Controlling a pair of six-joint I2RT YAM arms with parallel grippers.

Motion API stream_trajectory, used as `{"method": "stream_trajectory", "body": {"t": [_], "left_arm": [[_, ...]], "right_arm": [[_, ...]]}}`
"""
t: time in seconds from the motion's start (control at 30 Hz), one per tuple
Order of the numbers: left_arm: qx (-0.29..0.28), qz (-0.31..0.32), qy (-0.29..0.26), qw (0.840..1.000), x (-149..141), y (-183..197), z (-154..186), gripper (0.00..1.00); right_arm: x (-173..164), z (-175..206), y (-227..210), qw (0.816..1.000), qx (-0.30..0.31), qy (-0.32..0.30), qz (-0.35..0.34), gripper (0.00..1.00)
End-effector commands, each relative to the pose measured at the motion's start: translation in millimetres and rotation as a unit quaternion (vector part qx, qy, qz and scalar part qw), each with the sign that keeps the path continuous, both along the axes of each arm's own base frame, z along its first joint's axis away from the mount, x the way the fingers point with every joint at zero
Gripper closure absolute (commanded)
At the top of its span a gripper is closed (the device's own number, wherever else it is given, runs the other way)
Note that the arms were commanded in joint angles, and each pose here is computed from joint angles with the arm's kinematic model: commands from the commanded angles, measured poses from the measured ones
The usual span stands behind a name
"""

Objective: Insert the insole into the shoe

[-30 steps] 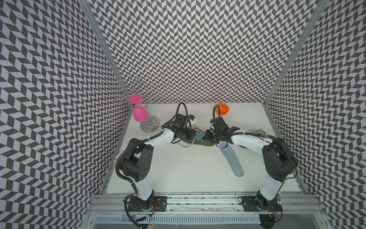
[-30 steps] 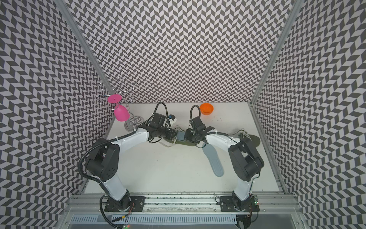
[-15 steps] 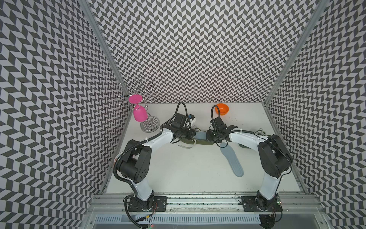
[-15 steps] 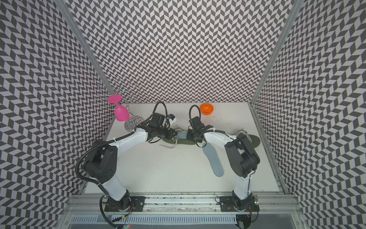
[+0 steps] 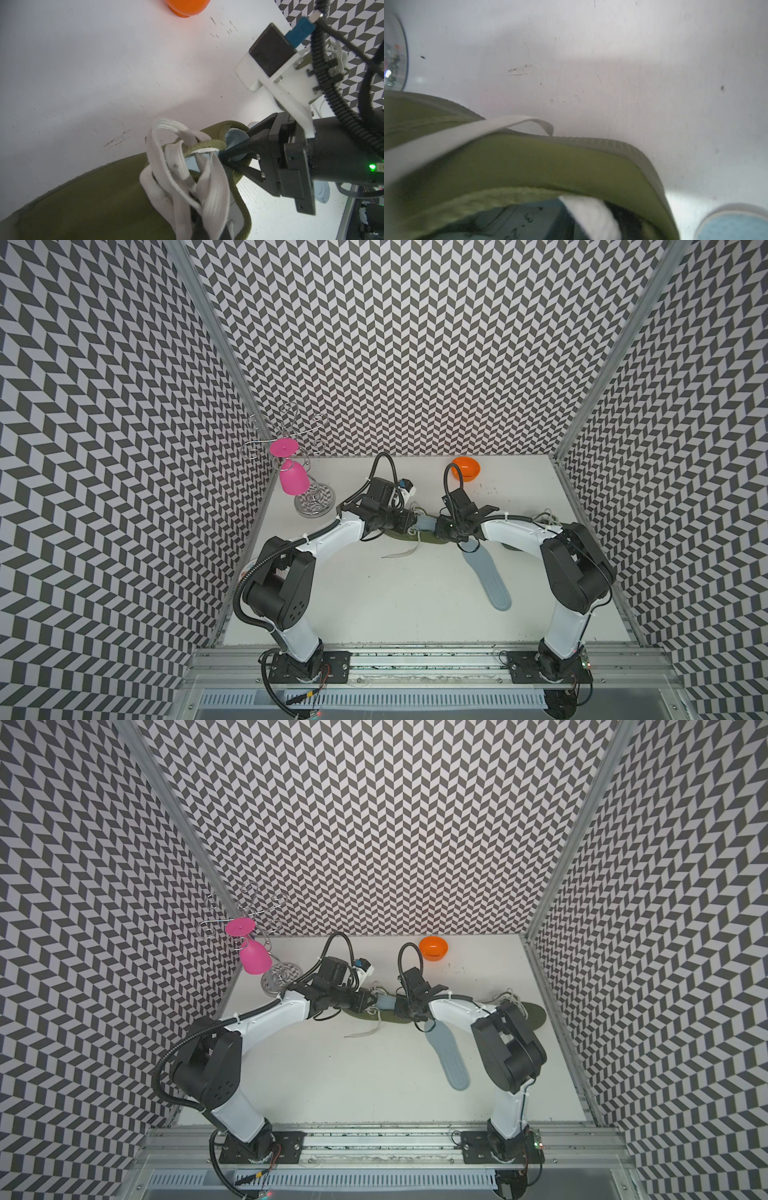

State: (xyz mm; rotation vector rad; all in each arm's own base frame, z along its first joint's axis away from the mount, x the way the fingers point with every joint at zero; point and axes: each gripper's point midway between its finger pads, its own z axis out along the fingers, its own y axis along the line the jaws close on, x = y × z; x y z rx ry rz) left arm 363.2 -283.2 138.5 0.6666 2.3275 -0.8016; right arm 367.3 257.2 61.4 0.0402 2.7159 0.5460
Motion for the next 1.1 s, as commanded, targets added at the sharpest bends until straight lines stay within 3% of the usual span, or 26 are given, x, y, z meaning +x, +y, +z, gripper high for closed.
{"method": "stream_trajectory", "body": {"t": [0.0, 0.2, 0.5, 0.67, 0.83, 1.07], "left_arm": [[-0.028, -0.011, -0.032, 0.999, 7, -11, 18, 1.00], [0.009, 0.011, -0.035, 0.999, 20, 4, 4, 1.00], [0.017, 0.017, -0.036, 0.999, 22, 6, 2, 1.00], [0.018, 0.013, -0.038, 0.999, 20, 3, 3, 1.00], [0.022, 0.009, -0.039, 0.999, 18, 0, 2, 1.00], [0.016, 0.006, -0.044, 0.999, 18, -2, 8, 1.00]], "right_arm": [[-1, 33, 18, 0.999, 0.036, -0.012, 0.034, 0.59], [1, 53, -3, 0.999, 0.005, -0.039, 0.034, 0.48], [8, 64, -20, 0.997, -0.040, -0.062, 0.026, 0.48], [13, 55, -24, 0.996, -0.055, -0.062, 0.025, 0.58], [15, 57, -13, 0.997, -0.023, -0.063, 0.031, 0.76], [8, 48, 3, 0.998, 0.017, -0.039, 0.050, 0.92]]}}
